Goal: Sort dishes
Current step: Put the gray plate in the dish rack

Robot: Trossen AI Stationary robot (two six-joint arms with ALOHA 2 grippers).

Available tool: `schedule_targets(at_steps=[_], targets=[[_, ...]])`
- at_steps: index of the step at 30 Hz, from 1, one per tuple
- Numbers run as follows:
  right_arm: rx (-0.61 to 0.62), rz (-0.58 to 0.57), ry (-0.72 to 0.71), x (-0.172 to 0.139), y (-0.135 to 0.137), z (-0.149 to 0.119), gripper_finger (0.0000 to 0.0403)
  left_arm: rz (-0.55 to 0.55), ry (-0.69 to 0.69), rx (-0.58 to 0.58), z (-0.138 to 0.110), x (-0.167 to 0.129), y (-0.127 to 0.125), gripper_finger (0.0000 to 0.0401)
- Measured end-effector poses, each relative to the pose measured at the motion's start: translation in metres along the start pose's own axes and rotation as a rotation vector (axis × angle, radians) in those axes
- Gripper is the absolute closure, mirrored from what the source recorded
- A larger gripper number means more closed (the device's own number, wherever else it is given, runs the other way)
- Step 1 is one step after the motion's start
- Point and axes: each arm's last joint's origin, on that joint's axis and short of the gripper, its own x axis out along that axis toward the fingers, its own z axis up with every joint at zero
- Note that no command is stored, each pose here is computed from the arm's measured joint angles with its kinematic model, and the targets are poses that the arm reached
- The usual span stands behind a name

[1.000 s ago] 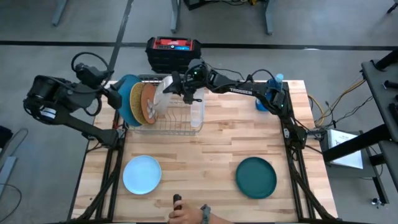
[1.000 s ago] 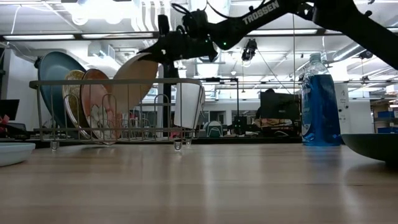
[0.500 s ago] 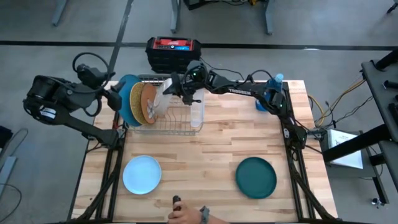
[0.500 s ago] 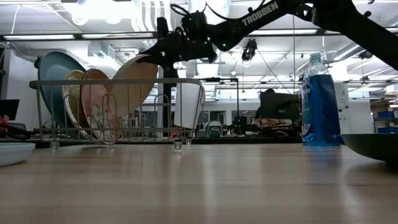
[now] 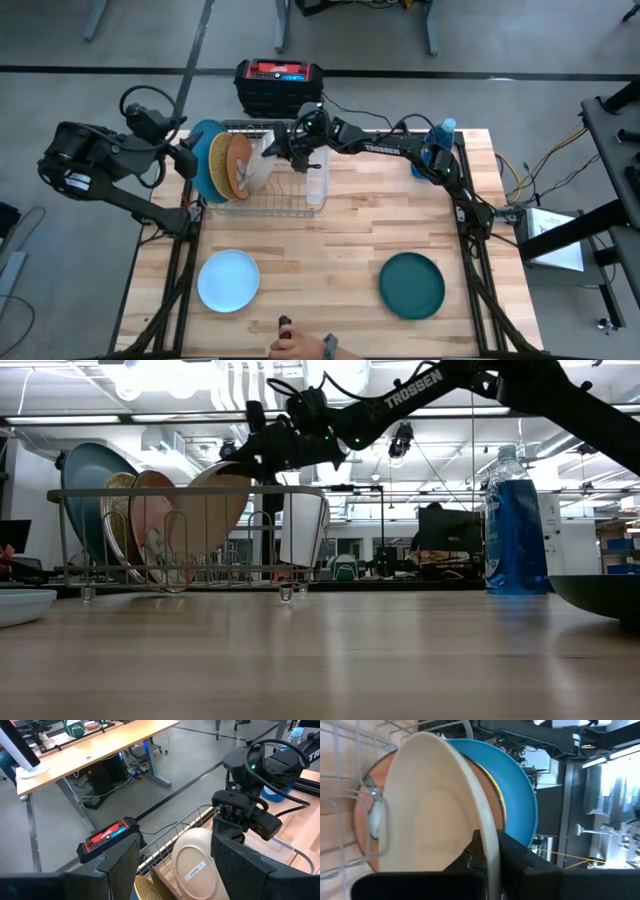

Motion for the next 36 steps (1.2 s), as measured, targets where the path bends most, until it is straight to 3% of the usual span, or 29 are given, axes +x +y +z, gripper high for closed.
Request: schedule_targets(at_steps=[8, 19, 25, 36], targets=[[0.065, 0.009, -0.005, 0.001, 0.0008, 0.0018, 0.0334, 0.002, 0.003, 0.006, 0.0, 0.0006, -0.001, 0.0166], [0.082, 0.002, -0.001, 0.0016, -0.0002, 0.0023, 0.0307, 0.005, 0.01, 0.017, 0.0002, 0.002, -0.0038, 0.0166], [0.187, -0.021, 0.133, 0.0041, -0.004, 0.0025, 0.0309, 0.007, 0.012, 0.021, 0.0004, 0.0029, -0.0055, 0.0166], [0.222, -0.006, 0.141, 0.0045, -0.0023, 0.0032, 0.0333, 0.009, 0.016, 0.026, 0.0008, 0.0044, -0.0085, 0.0166]])
